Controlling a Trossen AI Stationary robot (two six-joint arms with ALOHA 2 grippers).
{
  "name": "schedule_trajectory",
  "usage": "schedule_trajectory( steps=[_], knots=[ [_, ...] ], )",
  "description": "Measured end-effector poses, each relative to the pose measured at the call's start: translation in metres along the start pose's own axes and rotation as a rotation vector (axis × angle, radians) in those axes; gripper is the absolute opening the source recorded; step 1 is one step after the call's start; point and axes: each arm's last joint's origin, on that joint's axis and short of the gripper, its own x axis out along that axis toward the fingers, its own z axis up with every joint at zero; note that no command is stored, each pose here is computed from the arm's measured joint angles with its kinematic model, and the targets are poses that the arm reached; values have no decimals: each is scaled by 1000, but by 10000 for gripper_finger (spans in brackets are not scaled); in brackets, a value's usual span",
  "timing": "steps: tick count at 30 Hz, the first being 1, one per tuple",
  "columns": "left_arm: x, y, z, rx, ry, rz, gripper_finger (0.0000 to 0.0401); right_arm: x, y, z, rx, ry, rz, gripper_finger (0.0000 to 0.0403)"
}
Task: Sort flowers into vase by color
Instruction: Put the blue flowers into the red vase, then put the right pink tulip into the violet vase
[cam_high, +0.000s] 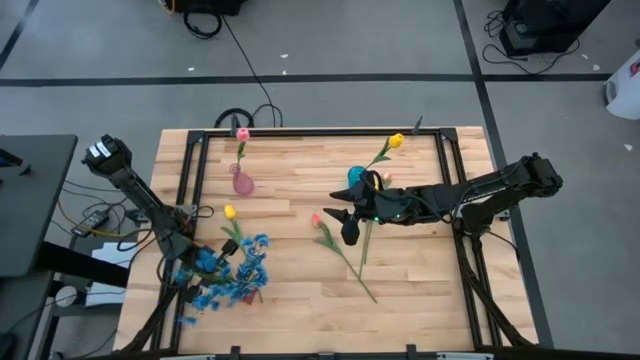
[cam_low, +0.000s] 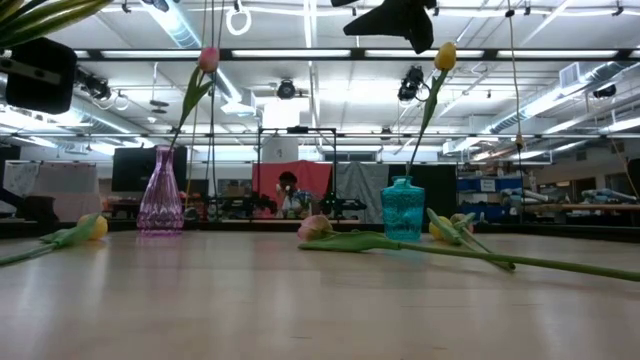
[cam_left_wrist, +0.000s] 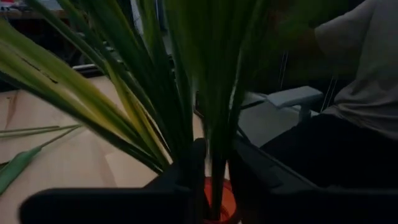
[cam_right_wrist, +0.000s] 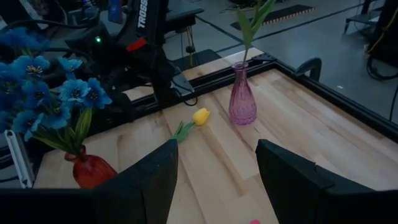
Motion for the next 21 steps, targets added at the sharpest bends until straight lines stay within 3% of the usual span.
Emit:
schedule_trajectory(
  steps=[8,21],
  knots=[
    [0,-1,-3,4,28,-35,143,0,0,0,3,0,0,229],
    [-4,0,-5,-36,66,-35,147,0,0,0,13,1,0,229]
  ],
)
